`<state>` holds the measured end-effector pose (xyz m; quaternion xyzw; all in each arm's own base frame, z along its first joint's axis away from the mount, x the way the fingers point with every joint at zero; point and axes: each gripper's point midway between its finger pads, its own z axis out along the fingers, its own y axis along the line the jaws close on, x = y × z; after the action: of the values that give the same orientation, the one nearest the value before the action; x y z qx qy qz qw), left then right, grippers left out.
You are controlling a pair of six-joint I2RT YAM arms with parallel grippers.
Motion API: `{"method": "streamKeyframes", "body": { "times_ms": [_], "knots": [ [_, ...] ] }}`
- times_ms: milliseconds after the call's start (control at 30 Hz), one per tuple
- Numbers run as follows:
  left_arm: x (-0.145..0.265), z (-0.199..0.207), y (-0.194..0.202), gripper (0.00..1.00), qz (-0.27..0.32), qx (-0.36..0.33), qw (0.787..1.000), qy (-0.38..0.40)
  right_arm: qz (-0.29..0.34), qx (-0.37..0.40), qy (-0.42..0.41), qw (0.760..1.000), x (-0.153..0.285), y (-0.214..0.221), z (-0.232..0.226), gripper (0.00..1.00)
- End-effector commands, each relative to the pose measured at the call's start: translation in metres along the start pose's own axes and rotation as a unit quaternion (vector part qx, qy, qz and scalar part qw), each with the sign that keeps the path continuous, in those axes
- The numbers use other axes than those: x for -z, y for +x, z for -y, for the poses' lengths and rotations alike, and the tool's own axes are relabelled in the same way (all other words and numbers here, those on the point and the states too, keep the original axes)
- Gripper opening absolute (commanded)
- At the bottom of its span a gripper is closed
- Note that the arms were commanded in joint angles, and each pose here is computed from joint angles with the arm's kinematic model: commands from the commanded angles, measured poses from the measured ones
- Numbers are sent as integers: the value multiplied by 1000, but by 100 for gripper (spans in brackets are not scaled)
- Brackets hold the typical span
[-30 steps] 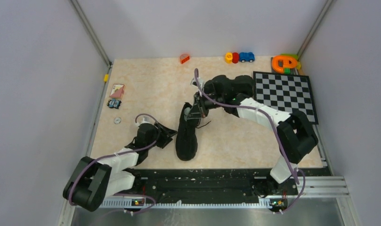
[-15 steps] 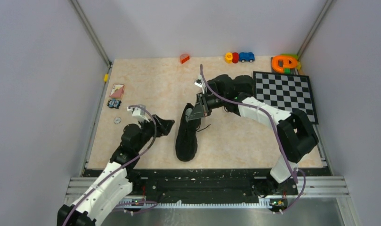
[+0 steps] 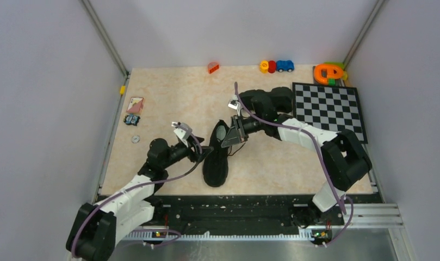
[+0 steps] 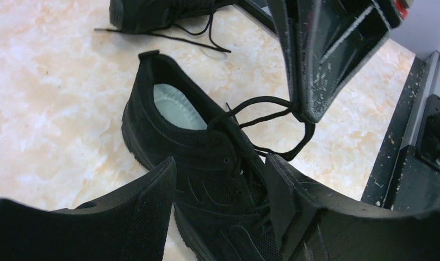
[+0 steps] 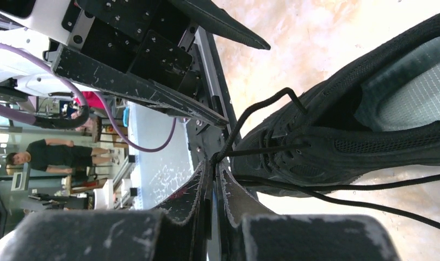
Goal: Tie the shoes
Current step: Move the shoe to the center of the board, then cross the shoelace with the shoelace.
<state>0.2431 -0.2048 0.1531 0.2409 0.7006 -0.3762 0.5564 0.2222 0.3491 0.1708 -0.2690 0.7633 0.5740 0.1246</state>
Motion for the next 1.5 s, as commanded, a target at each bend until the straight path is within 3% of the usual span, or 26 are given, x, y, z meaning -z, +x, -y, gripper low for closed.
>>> {"method": "streamKeyframes", "body": {
  "times_ms": [0,533,767,1167,1467],
  "knots": [
    [-5,17,-27,65,49,-121,989,66,22,47,-22,998,16,-16,-24,6],
    [-48,18,-37,62,4,-202,972,122,25,43,-32,998,22,-19,-38,8],
    [-43,30,-29,64,16,-279,944,173,22,51,-38,998,23,-20,-42,9],
    [-46,34,-18,55,-12,-301,929,213,10,61,-21,998,26,-23,-42,8],
    [-57,34,-18,59,-22,-304,923,234,6,64,-20,998,26,-24,-43,8]
  ]
}}
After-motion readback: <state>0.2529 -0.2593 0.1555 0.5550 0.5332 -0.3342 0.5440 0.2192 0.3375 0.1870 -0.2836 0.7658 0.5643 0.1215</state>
